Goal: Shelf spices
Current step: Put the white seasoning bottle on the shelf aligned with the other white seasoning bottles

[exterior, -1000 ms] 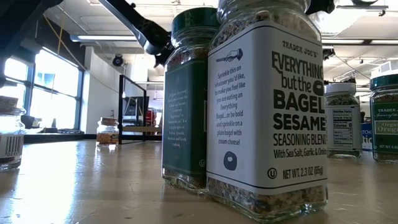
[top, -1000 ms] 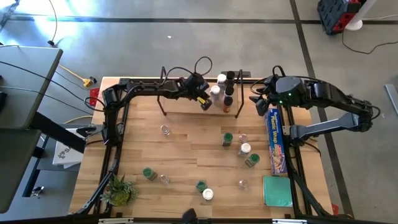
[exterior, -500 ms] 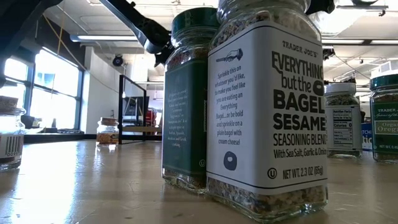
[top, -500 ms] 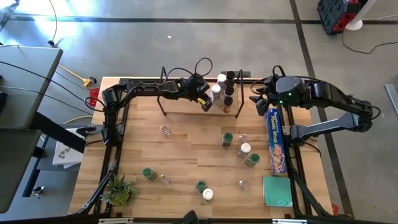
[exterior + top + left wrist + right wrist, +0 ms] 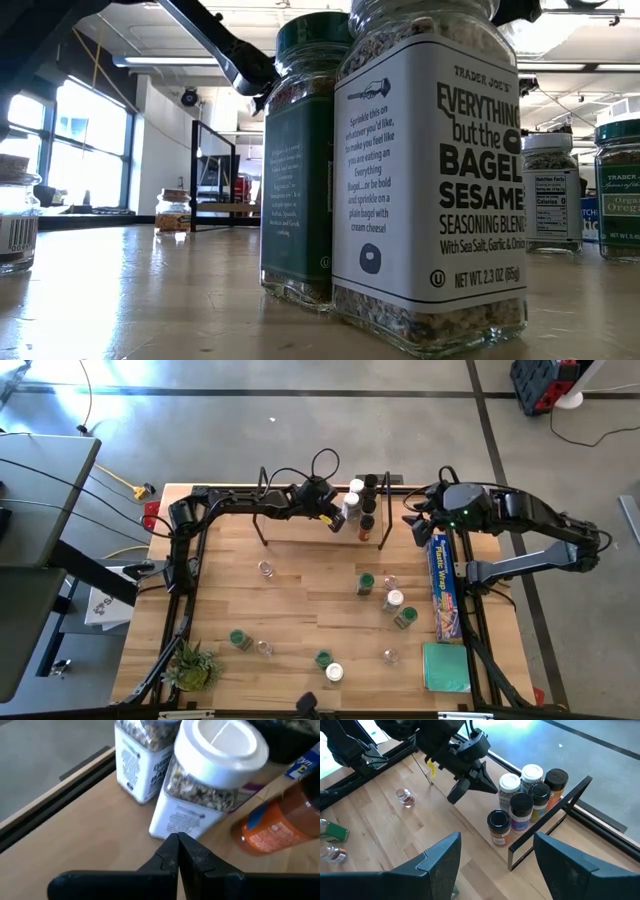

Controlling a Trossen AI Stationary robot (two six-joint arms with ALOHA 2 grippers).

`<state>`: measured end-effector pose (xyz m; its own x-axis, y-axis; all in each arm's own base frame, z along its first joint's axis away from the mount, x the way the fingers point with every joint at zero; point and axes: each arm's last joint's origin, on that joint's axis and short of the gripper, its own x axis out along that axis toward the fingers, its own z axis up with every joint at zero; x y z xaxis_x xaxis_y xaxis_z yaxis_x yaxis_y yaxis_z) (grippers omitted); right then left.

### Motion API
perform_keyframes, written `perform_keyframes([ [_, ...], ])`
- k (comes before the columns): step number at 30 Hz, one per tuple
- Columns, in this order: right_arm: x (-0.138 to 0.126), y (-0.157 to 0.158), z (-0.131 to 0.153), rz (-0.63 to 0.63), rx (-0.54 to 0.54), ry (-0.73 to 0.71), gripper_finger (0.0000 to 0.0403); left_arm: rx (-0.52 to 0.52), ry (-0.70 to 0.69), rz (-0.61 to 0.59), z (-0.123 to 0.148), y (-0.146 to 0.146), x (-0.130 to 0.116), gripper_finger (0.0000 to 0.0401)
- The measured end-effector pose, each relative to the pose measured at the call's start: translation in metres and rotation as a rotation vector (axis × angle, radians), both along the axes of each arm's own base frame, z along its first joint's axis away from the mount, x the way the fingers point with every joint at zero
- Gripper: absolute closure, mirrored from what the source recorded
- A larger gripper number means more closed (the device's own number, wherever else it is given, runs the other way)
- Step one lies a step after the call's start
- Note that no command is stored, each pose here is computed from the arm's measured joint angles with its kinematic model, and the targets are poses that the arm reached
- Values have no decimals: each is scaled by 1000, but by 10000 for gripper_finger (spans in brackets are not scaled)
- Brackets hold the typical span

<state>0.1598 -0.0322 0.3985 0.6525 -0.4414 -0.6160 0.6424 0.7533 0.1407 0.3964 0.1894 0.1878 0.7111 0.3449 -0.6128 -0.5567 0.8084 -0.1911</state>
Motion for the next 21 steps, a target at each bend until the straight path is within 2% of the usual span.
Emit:
perform_keyframes([
  [11, -1, 0, -1, -14, 17, 0, 160, 50, -114, 15, 4, 5, 8, 401],
  [21, -1, 1, -1, -11, 47, -10, 160, 68, -120, 53, 0, 14, 6, 401],
])
